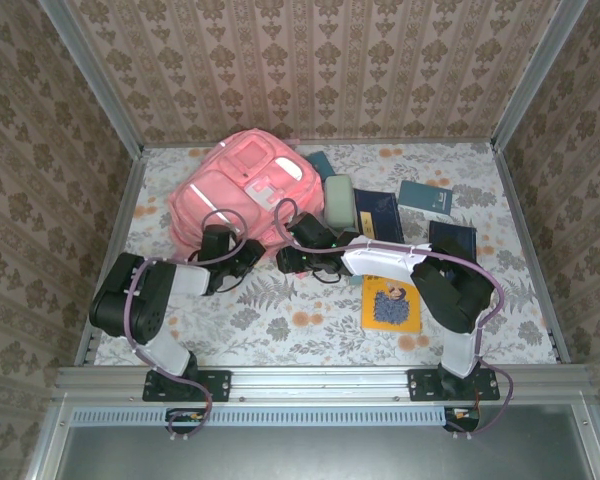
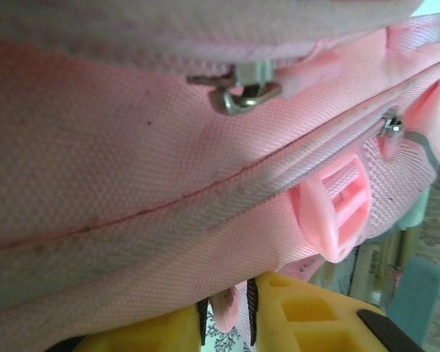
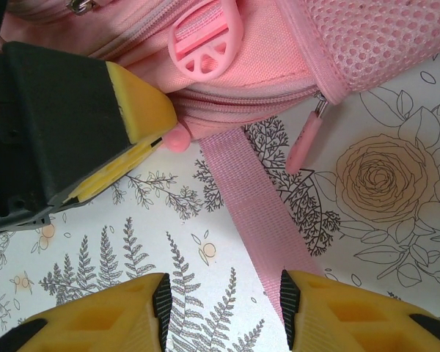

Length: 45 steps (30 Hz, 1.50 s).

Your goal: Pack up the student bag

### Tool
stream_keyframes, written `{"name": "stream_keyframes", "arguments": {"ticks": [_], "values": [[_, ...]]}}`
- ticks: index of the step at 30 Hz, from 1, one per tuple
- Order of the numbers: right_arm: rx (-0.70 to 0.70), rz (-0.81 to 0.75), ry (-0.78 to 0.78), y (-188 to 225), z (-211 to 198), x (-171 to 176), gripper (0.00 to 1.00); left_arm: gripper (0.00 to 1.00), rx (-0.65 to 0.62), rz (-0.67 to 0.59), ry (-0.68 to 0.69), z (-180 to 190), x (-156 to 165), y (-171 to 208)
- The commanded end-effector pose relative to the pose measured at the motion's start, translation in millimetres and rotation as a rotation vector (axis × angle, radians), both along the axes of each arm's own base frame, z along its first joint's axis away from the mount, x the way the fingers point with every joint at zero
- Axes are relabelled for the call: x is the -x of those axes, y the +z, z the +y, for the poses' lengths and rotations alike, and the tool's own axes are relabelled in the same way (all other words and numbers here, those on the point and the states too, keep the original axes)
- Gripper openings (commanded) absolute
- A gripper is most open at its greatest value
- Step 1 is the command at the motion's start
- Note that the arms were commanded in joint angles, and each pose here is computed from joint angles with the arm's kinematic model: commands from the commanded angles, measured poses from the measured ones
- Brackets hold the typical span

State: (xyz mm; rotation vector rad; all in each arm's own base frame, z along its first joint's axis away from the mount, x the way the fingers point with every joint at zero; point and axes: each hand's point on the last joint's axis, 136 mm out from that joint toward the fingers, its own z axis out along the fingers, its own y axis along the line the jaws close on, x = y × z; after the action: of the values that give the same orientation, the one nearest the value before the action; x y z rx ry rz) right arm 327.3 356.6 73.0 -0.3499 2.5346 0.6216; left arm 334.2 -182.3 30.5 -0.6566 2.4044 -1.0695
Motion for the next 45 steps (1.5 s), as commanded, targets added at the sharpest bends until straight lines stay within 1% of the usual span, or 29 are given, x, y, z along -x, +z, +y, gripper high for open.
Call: {"name": "stream_keyframes", "arguments": {"ticks": [1, 7, 12, 15, 20, 22, 24, 28, 31, 35, 36, 37, 40, 43, 45], "values": [[-0.023, -0.007, 0.003, 4, 6, 1, 0.47, 0.21, -0.126, 0.116, 0.008, 13, 16, -28], [-0.021, -0.009, -0.003, 4, 3, 2, 0.46, 0.16, -0.194, 0.145, 0.000, 11, 16, -33], [-0.013, -0.011, -0.009, 4, 0, 3, 0.47, 0.00, -0.211, 0.150, 0.010, 12, 14, -31], [-0.009, -0.010, -0.014, 4, 0, 2, 0.47, 0.00, -0.232, 0.144, 0.010, 15, 15, -21], [-0.046, 0.000, -0.038, 12, 4, -6, 0.49, 0.00, -0.351, 0.157, -0.045, 25, 24, -6], [-0.095, 0.022, -0.064, 17, 7, -13, 0.54, 0.00, -0.400, 0.166, -0.090, 27, 30, -3], [-0.150, 0.051, -0.085, 19, 11, -21, 0.55, 0.00, -0.425, 0.176, -0.147, 24, 34, -2], [-0.243, 0.116, -0.136, 20, 19, -38, 0.56, 0.00, -0.492, 0.166, -0.255, 16, 41, 1], [-0.263, 0.141, -0.167, 19, 23, -47, 0.56, 0.00, -0.550, 0.168, -0.276, 24, 44, 3], [-0.308, 0.185, -0.200, 16, 32, -55, 0.56, 0.00, -0.581, 0.153, -0.319, 26, 46, 7], [-0.320, 0.202, -0.211, 13, 35, -56, 0.56, 0.00, -0.583, 0.139, -0.357, 16, 50, 8], [-0.327, 0.218, -0.227, 10, 36, -58, 0.56, 0.00, -0.586, 0.136, -0.366, 14, 50, 9], [-0.324, 0.265, -0.285, -3, 38, -62, 0.54, 0.00, -0.598, 0.135, -0.384, 10, 50, 9], [-0.261, 0.304, -0.360, -20, 27, -61, 0.53, 0.00, -0.612, 0.126, -0.408, 5, 51, 11], [-0.242, 0.308, -0.380, -23, 22, -59, 0.53, 0.00, -0.614, 0.112, -0.430, 0, 51, 14]]}}
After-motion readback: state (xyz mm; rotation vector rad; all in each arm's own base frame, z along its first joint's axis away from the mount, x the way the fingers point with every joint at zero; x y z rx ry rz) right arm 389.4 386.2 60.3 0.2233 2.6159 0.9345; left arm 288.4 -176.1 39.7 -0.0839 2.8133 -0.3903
